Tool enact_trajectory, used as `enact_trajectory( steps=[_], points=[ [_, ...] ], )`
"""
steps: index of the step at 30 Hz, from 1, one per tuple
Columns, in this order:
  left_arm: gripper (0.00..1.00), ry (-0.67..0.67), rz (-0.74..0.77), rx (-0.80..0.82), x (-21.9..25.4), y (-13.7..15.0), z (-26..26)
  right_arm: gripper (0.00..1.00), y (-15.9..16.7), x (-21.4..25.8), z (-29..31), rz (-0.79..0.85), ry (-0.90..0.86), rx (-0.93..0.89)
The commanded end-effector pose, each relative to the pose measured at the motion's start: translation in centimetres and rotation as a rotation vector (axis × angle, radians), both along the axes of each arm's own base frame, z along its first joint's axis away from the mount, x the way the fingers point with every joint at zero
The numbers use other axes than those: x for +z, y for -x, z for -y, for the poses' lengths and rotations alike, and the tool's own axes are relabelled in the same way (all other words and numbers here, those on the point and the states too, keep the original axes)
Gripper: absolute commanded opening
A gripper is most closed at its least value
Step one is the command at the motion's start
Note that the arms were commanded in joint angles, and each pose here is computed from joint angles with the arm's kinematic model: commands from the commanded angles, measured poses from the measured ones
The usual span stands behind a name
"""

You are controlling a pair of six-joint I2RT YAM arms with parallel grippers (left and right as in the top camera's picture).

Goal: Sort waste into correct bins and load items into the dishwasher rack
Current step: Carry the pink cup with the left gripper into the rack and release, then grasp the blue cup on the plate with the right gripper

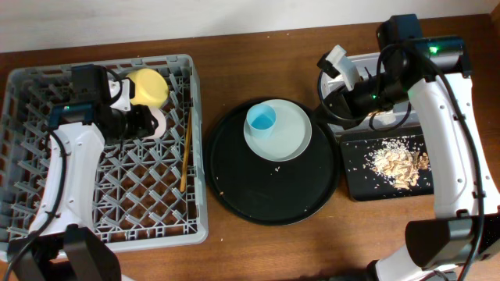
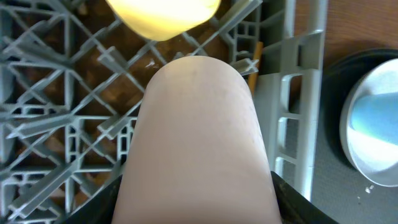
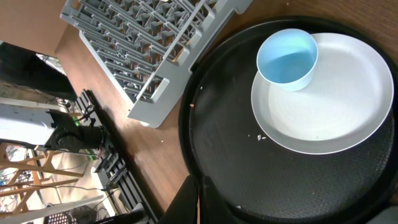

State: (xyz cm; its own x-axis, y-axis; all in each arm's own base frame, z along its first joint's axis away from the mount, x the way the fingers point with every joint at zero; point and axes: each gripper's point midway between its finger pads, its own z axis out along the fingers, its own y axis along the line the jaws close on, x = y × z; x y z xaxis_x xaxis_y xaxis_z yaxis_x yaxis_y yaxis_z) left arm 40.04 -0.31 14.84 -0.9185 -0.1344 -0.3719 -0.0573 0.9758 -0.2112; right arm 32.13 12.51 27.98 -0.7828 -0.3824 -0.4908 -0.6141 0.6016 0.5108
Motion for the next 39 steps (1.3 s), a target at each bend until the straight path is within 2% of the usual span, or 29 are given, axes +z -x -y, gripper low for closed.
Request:
enact_trajectory(
  steps=[1,3,5,9,14,16,18,19,22,23,26,28,31,38,39],
  points=[
    [0.38,-0.021,-0.011,0.028,-0.1,0.2,-0.6,0.05,0.0,0.0,0.1,-0.002,0.001,-0.005],
    [0.38,-0.020,-0.015,0.029,-0.2,0.3,-0.5,0.09,0.1,0.0,0.1,-0.002,0.001,-0.005],
    [0.51,-0.019,-0.015,0.032,-0.2,0.3,-0.5,0.11,0.1,0.0,0.1,-0.003,0.001,-0.005],
    [0.98,-0.019,-0.015,0.032,-0.2,0.3,-0.6,0.12,0.1,0.0,0.1,-0.003,0.001,-0.005],
    [0.99,-0.010,-0.015,0.031,-0.2,0.3,-0.4,0.20,0.1,0.0,-0.2,0.003,0.000,0.004],
    [0.99,0.049,-0.010,0.009,0.1,0.3,0.6,0.20,0.1,0.1,-1.5,0.028,-0.001,0.043],
    [0.99,0.167,0.005,-0.040,1.0,0.5,2.7,0.19,0.5,0.2,-4.0,0.066,-0.004,0.120],
    [0.99,0.284,0.015,-0.082,2.2,0.9,4.4,0.19,0.6,0.0,-5.7,0.082,0.001,0.151],
    [0.99,0.524,0.041,-0.172,5.0,2.0,6.8,0.19,-1.7,-3.1,-7.6,0.077,0.158,0.006],
    [0.99,0.565,0.036,-0.173,5.4,2.3,6.9,0.20,-2.3,-4.1,-8.2,0.089,0.195,-0.028],
    [0.99,0.519,0.003,-0.142,4.6,2.7,6.2,0.28,-3.4,-7.3,-10.3,0.173,0.287,-0.051],
    [0.99,0.430,-0.008,-0.108,3.5,2.5,4.9,0.35,-4.8,-9.7,-10.9,0.251,0.355,-0.106],
    [0.99,0.289,-0.026,-0.053,2.2,2.3,2.7,0.34,-6.0,-12.4,-11.0,0.313,0.372,-0.135],
    [0.99,0.267,-0.028,-0.045,2.0,2.3,2.3,0.36,-7.3,-16.9,-11.6,0.381,0.331,-0.158],
    [0.99,0.267,-0.029,-0.045,2.0,2.3,2.3,0.42,-7.5,-17.9,-11.7,0.371,0.338,-0.155]
  ],
)
